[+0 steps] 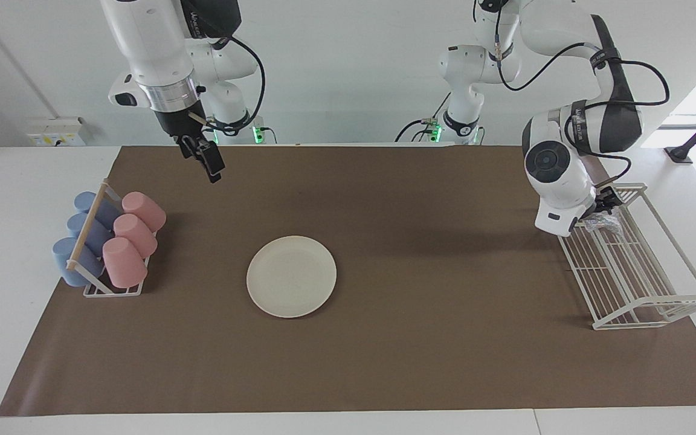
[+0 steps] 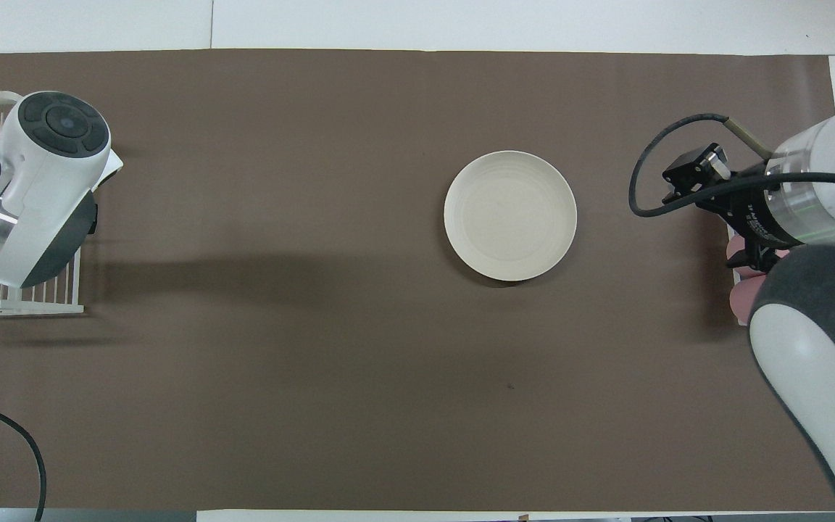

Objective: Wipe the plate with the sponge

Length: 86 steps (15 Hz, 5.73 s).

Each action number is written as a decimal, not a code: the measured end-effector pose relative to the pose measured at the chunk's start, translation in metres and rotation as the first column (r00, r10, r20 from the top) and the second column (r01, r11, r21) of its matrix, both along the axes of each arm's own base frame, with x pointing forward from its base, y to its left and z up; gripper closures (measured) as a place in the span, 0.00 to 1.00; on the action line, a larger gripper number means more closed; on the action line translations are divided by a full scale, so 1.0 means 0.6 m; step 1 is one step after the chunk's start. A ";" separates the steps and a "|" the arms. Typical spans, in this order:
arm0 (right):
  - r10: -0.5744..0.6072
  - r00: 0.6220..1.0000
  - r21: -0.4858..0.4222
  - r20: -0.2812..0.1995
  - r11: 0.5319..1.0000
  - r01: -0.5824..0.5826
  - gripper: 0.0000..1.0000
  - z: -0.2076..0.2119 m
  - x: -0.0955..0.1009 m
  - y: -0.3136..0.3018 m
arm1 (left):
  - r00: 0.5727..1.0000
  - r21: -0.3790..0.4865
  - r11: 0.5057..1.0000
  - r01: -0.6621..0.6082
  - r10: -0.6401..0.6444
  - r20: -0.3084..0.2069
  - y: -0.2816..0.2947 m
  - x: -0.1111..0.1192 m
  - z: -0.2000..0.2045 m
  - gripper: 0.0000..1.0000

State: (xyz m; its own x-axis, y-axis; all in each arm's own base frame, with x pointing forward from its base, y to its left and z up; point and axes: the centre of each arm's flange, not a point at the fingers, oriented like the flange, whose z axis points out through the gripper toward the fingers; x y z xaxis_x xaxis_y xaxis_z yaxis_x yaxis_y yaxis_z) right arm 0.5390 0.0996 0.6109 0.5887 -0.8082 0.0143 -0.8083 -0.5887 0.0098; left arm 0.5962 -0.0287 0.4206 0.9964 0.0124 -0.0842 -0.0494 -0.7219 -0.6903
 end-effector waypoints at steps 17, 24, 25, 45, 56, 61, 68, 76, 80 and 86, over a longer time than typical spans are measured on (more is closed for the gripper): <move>-0.447 0.892 0.073 -0.068 0.889 0.451 0.00 0.041 -0.040 0.137 | 0.999 0.001 1.000 -0.022 0.022 0.043 0.014 0.016 0.043 0.96; -0.378 0.922 0.020 -0.087 0.925 0.381 0.00 0.044 -0.019 0.253 | 0.963 -0.433 0.868 -0.244 0.270 0.000 -0.031 0.011 0.260 0.96; -0.369 0.925 0.019 -0.085 0.928 0.372 0.00 0.045 -0.023 0.261 | 0.957 -0.512 0.818 -0.262 0.290 -0.026 -0.034 0.007 0.279 0.96; -0.443 0.896 0.084 -0.036 0.892 0.444 0.00 0.032 -0.088 0.373 | 0.882 -0.833 -0.460 -0.307 0.191 -0.431 -0.069 -0.218 0.150 0.96; -0.461 0.883 0.247 -0.093 0.848 0.469 0.00 -0.010 -0.167 0.457 | 0.955 -0.766 -0.606 -0.216 0.032 -0.295 -0.188 -0.281 0.079 0.96; -0.483 0.870 0.260 -0.101 0.831 0.492 0.00 -0.027 -0.201 0.495 | 0.955 -0.764 -0.605 -0.224 0.021 -0.297 -0.200 -0.287 0.077 0.96; -0.491 0.865 0.311 -0.098 0.811 0.496 0.00 -0.060 -0.240 0.548 | 0.956 -0.766 -0.602 -0.225 0.017 -0.294 -0.206 -0.290 0.078 0.96; -0.466 0.882 0.346 -0.076 0.817 0.461 0.19 -0.065 -0.238 0.553 | 0.956 -0.766 -0.603 -0.223 0.017 -0.291 -0.206 -0.293 0.080 0.96; -0.436 0.898 0.350 -0.063 0.833 0.429 0.64 -0.065 -0.237 0.552 | 0.955 -0.765 -0.602 -0.227 0.015 -0.296 -0.206 -0.298 0.077 0.96; -0.434 0.899 0.354 -0.061 0.833 0.426 0.94 -0.064 -0.236 0.552 | 0.955 -0.765 -0.602 -0.230 0.011 -0.296 -0.206 -0.304 0.076 0.96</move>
State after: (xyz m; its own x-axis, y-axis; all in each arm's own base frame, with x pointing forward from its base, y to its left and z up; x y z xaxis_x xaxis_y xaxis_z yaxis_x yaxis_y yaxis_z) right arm 0.3972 0.4310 0.5723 0.1834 -0.9335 -0.3081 -0.9783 -0.1427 -0.1499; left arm 0.4140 -0.1523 0.4661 0.9644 -0.0634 -0.2566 0.2481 -0.1176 0.9616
